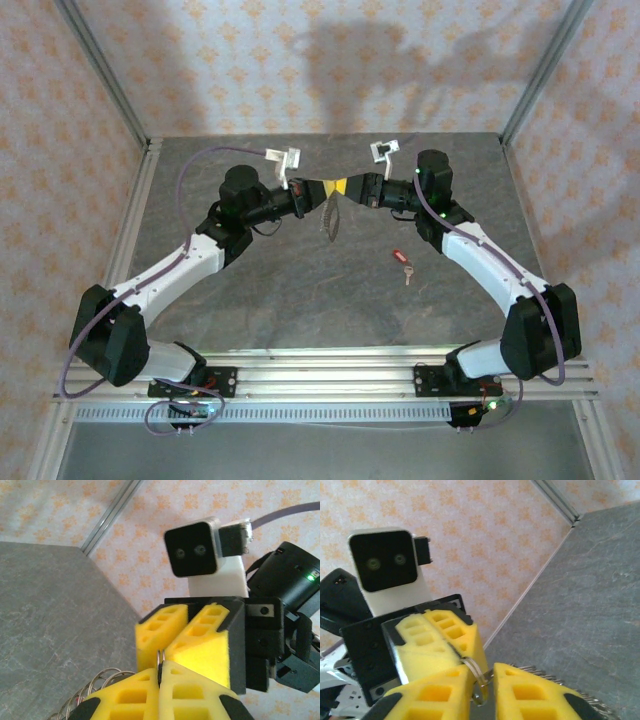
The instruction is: Put the keys on the keyring
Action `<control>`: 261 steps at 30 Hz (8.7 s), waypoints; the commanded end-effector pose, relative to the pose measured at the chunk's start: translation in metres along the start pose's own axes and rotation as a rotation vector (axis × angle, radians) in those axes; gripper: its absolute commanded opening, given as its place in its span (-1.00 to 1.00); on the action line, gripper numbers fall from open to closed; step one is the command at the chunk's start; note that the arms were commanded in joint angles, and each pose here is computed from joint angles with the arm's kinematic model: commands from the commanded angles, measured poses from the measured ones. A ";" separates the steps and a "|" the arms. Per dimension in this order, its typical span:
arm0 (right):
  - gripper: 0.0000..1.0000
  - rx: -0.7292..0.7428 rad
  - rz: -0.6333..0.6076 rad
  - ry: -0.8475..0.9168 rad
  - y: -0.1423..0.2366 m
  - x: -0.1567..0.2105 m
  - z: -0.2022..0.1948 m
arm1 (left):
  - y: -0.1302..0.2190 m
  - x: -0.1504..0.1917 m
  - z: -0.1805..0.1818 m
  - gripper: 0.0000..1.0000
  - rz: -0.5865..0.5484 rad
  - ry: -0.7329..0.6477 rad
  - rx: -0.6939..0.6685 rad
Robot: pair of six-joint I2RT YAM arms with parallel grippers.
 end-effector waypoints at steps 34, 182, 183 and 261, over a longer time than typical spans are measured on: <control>-0.24 0.103 -0.120 0.165 0.063 -0.039 0.020 | -0.020 -0.042 -0.040 -1.00 0.286 -0.296 0.238; -1.00 -0.053 -0.298 -0.024 0.032 -0.053 0.012 | -0.054 -0.053 0.014 -0.30 -0.089 0.238 0.056; -1.00 -0.053 -0.300 -0.023 0.032 -0.054 0.012 | -0.054 -0.052 0.015 -0.30 -0.087 0.239 0.053; 0.91 0.719 -0.577 -0.253 0.150 -0.013 -0.063 | -0.016 -0.029 -0.003 -1.00 -0.091 -0.195 -0.046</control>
Point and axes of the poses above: each hand's point on the last joint's axis, 136 mm out from that joint toward the fingers, its own y axis back along the fingers, its own z axis along the line the jaws close on, x = y × z, the point moved 3 cm from there along y, back along the fingers, and after that the axes turned 2 degrees about -y, right-handed, at the moved point
